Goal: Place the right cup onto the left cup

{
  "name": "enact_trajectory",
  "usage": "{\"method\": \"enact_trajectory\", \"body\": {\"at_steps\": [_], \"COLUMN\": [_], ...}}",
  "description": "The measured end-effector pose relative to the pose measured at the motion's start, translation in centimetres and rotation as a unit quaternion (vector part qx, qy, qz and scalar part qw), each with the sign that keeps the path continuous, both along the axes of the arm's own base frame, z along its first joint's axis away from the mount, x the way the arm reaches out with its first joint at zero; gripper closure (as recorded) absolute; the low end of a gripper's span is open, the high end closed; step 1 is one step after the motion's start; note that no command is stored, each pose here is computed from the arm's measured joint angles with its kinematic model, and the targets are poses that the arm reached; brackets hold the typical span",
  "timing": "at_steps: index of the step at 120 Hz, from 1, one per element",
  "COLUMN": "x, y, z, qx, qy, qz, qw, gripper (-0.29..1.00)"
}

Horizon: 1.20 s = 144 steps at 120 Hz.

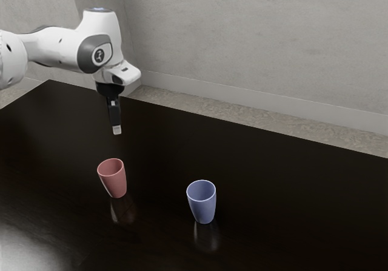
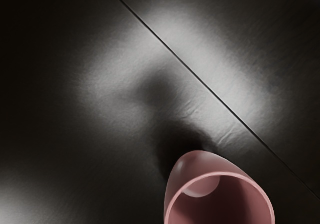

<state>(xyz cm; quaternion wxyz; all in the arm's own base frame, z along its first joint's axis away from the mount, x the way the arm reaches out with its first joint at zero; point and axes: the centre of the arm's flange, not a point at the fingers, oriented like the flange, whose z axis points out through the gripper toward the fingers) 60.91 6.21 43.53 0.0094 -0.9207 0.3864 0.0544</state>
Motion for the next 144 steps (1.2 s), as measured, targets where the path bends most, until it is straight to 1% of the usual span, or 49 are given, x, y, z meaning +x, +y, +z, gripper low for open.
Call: {"method": "enact_trajectory", "body": {"at_steps": [6, 11, 25, 39, 52, 71, 103, 127, 144], "x": [0.0, 0.3, 2.4, 3.9, 4.2, 3.7, 1.6, -0.2, -1.3], "y": [0.2, 0.0, -3.4, -7.4, -11.2, -15.5, -21.9, -24.9, -27.6], "z": [-0.9, -1.2, -0.6, -0.7, -0.8, -0.9, -2.8, -5.2, -6.3], "qx": [0.003, 0.013, 0.038, 0.048, 0.048, 0.045, 0.041, 0.035, 0.032], "qy": [-0.001, -0.004, -0.026, -0.040, -0.046, -0.050, -0.036, -0.015, -0.010], "qz": [-0.001, -0.010, -0.054, -0.092, -0.120, -0.148, -0.177, -0.178, -0.182], "qw": [1.000, 1.000, 0.997, 0.994, 0.990, 0.987, 0.983, 0.983, 0.983], "gripper": [0.00, 0.00, 0.00, 0.00, 0.00, 0.00, 0.00, 0.00, 0.00]}}
